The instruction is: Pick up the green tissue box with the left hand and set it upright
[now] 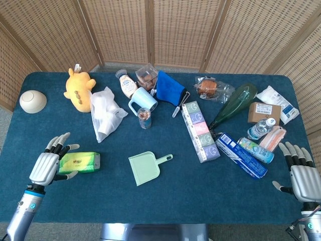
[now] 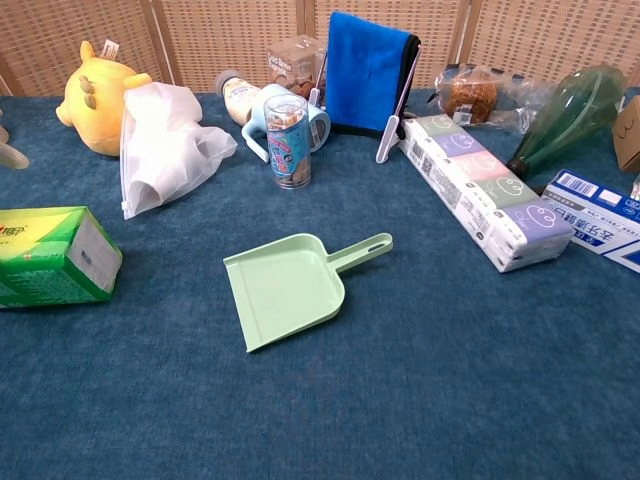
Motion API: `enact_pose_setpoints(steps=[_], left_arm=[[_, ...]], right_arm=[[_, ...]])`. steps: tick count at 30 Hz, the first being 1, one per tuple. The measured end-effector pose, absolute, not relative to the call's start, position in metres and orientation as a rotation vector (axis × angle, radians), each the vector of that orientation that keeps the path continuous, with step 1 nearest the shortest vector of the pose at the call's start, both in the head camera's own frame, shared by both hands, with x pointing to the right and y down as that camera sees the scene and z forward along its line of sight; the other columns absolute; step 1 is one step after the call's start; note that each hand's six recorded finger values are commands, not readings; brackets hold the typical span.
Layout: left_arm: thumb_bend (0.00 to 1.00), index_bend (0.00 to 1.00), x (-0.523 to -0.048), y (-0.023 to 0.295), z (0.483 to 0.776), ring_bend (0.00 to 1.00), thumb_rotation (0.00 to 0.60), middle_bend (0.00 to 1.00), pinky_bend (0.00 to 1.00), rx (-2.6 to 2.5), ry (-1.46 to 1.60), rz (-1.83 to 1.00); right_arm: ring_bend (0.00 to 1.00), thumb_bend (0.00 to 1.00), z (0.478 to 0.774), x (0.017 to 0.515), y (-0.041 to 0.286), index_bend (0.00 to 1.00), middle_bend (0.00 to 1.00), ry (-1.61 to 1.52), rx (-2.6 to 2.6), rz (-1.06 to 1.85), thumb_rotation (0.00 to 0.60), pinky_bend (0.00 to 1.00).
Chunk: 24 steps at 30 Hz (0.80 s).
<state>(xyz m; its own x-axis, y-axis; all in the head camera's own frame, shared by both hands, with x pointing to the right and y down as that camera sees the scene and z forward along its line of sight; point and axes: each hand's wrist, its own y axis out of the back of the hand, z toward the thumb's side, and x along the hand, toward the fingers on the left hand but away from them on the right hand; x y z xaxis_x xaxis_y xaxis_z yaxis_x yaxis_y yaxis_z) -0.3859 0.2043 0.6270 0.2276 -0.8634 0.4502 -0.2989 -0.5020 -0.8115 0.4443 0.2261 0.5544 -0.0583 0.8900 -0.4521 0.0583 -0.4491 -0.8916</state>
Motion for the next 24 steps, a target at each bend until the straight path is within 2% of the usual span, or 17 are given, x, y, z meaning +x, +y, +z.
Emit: enact_pose_setpoints(steps=[9,13,16,18,24], left_arm=[[0.11,0.22,-0.357,0.200,0.631,0.00,0.600,0.00,0.05,-1.941,0.925,-1.320],[0.11,0.23,-0.340,0.196,0.635,0.00,0.600,0.04,0.10,-1.932,0.854,-1.351],[0.11,0.25,-0.332,0.193,0.640,0.01,0.600,0.09,0.14,-1.914,0.826,-1.384],[0.11,0.26,-0.330,0.192,0.642,0.05,0.600,0.15,0.18,-1.902,0.818,-1.403],[0.11,0.36,-0.327,0.189,0.647,0.25,0.600,0.36,0.31,-1.876,0.836,-1.428]], right_arm=[[0.00,0.00,0.553,0.445,0.226,0.00,0.00,-1.043,-1.548,1.584,0.600,0.02],[0.00,0.00,0.552,0.446,0.225,0.00,0.00,-1.053,-1.550,1.583,0.600,0.02],[0.00,0.00,0.552,0.448,0.224,0.00,0.00,-1.062,-1.554,1.583,0.600,0.02],[0.00,0.00,0.552,0.448,0.224,0.00,0.00,-1.064,-1.557,1.584,0.600,0.02],[0.00,0.00,0.553,0.448,0.224,0.00,0.00,-1.061,-1.562,1.586,0.600,0.02]])
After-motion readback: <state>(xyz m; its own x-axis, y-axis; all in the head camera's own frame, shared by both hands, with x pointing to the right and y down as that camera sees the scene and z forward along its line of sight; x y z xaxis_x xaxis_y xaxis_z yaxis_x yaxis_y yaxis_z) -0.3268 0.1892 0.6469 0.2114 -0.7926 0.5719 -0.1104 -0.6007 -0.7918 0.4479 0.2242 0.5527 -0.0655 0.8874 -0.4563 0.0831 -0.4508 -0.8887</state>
